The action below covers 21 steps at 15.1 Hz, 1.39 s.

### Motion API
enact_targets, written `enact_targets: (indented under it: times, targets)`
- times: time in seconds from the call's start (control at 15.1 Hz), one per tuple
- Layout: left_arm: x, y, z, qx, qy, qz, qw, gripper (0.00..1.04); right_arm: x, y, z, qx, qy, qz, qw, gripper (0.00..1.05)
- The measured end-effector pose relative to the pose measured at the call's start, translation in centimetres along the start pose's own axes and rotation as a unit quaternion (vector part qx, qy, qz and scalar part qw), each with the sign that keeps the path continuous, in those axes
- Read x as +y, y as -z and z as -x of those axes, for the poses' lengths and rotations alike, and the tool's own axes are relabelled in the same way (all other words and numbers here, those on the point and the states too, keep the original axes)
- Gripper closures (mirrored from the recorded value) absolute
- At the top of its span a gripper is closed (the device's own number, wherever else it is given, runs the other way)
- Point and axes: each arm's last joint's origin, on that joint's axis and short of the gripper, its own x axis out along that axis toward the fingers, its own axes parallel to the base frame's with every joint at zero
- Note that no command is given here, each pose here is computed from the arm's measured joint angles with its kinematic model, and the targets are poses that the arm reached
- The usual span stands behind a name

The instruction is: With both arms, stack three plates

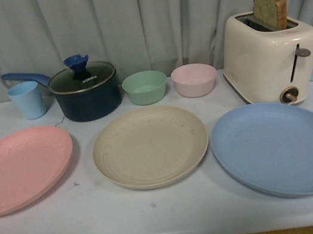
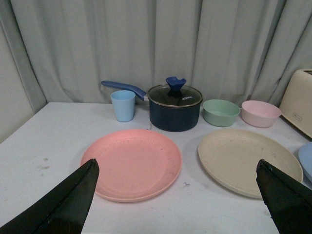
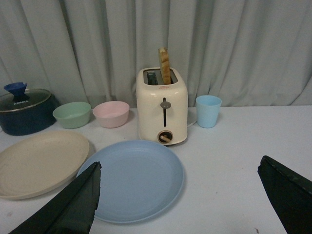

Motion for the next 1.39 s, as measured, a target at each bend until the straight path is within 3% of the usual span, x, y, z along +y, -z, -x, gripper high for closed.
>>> enact_targets:
  times: [1.39]
  targets:
    - [0.00, 0.00, 0.00, 0.000, 0.000, 0.000, 1.000, 0.07, 0.00, 0.00, 0.00, 0.000, 0.000, 0.000, 1.000, 0.06]
